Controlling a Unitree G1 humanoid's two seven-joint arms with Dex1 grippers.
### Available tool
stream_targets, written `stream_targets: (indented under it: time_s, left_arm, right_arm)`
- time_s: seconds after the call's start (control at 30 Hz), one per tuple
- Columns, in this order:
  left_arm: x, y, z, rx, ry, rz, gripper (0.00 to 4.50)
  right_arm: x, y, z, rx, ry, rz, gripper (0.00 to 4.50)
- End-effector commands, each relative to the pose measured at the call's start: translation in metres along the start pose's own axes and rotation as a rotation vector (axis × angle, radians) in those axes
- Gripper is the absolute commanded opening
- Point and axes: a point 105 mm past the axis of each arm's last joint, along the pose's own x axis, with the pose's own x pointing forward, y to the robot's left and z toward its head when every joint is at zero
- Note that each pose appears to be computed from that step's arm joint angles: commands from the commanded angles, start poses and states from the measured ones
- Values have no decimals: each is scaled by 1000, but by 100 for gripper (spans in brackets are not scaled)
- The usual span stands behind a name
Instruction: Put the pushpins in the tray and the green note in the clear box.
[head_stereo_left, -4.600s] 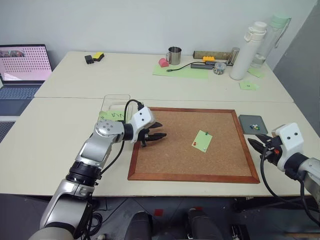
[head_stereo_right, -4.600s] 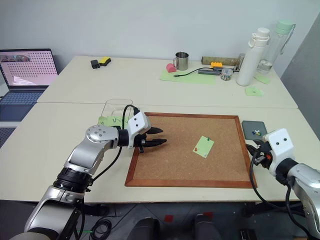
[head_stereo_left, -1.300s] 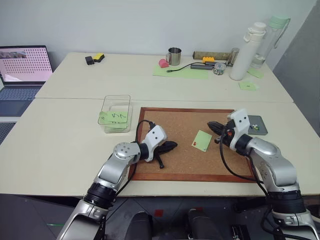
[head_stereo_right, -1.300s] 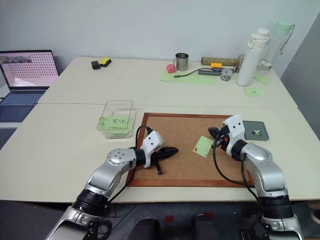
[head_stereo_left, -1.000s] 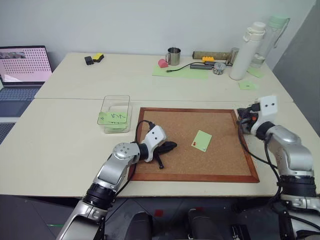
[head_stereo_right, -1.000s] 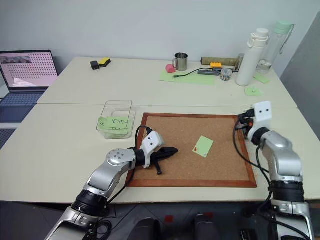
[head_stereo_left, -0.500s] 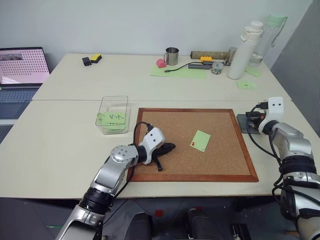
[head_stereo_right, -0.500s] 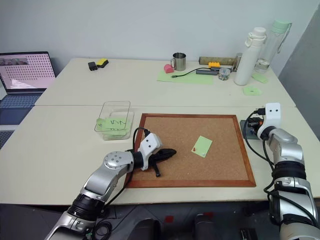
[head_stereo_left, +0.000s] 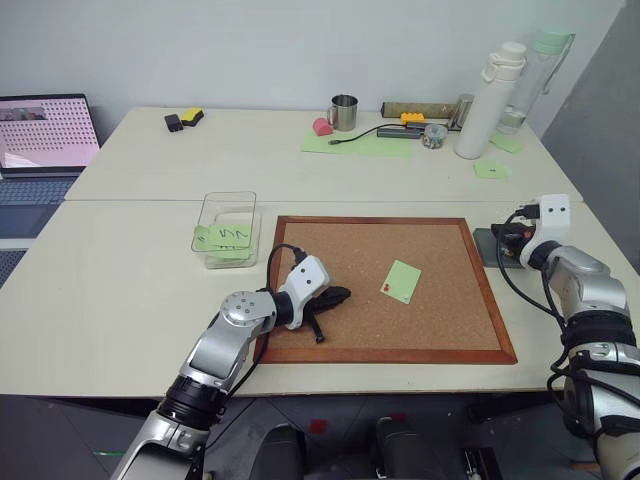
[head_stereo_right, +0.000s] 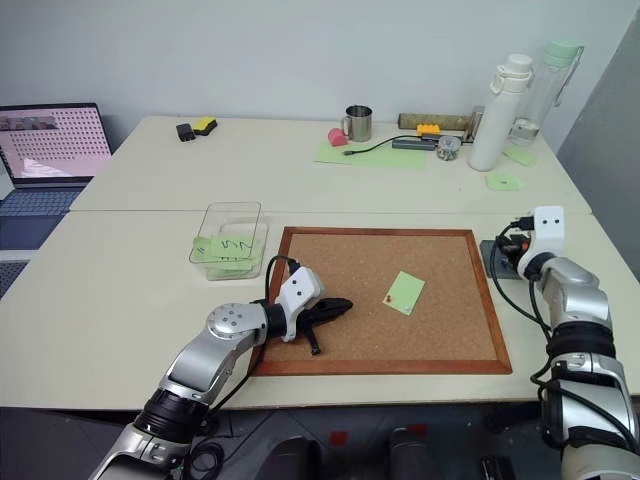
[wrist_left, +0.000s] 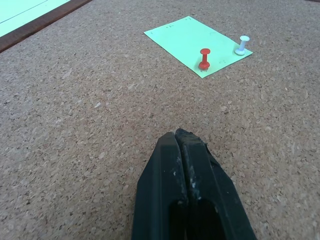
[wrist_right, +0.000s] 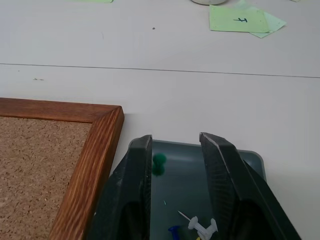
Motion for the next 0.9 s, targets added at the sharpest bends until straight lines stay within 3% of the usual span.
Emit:
stream_targets:
  time_s: [0.03, 0.23, 0.43, 0.6, 0.77, 0.9]
  left_arm:
    - [1, -4, -17, -23, 67, -15, 0]
    - [1, -4, -17, -23, 68, -15, 0]
    - [-1, -3, -18, -28, 71, -7, 0]
    - [-4, -3, -20, -33, 75, -3, 0]
    - [-5, -4, -20, -34, 78, -8, 0]
    - [-3, -4, -20, -29, 79, -19, 0]
  right_arm:
    - [-6, -6, 10, -144, -32, -16, 155]
    - [-5, -6, 6, -176, -29, -19, 155]
    - [-14, 6, 34, -92, -140, 50, 155]
    - [-53, 76, 53, -95, -217, 423, 155]
    - [-96, 140, 24, -185, -122, 699, 155]
    - [-104, 166, -5, -251, -69, 759, 155]
